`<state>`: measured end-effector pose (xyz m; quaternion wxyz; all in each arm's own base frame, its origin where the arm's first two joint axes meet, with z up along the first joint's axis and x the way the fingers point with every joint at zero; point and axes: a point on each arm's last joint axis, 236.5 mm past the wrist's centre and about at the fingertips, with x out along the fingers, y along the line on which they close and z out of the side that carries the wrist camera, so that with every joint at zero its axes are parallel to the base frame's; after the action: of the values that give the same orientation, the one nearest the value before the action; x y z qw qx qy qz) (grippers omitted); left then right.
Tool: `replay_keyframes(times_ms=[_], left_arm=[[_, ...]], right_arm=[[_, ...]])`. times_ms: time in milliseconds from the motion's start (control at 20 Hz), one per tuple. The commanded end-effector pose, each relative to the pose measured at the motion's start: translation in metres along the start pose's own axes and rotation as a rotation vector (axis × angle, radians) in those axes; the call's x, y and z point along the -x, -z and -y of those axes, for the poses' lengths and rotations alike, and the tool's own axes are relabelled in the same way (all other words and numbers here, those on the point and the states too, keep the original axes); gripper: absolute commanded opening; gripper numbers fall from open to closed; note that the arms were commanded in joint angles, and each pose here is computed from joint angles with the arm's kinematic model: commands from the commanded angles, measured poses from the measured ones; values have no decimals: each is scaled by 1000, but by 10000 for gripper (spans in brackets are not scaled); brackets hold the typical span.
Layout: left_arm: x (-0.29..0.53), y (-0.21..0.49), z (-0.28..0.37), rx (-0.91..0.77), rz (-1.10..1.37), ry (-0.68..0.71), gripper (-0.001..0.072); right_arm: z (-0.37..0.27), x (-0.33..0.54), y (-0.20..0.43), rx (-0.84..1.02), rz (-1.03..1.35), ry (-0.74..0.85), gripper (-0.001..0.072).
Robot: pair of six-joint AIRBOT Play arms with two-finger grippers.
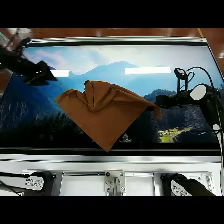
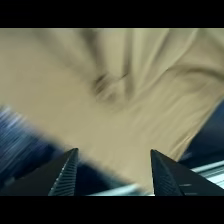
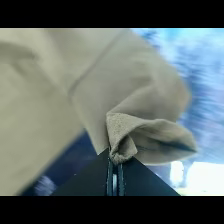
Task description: Fold the shirts.
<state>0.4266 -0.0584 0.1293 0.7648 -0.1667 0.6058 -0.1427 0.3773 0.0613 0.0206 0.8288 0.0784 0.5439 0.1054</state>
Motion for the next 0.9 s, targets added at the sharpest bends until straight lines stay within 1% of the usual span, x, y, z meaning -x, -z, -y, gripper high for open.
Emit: replay_keyframes(times_ms=[0,100,200,250,300,450,700,850], left_arm=[[15,86,-29,55,-126,-80,713],[-41,156,-11,126,-265,45,709],[-102,211,13,231,-288,183,709],[-127,233,21,294,-278,227,709],[-143,249,19,333,-266,232,708],[-170,281,12,369,-260,207,708],[-205,267,56,407,-131,281,708],[-229,284,77,365,-137,264,707]], right_arm=[[19,13,19,67,-70,96,52],[14,12,20,48,-74,73,53],[4,11,19,24,-65,32,53],[-2,11,19,13,-65,10,53],[-8,11,20,1,-72,-16,53],[-13,12,27,-8,-99,-39,53],[-16,12,30,-28,-112,-51,53],[-23,13,36,-46,-141,-75,53]])
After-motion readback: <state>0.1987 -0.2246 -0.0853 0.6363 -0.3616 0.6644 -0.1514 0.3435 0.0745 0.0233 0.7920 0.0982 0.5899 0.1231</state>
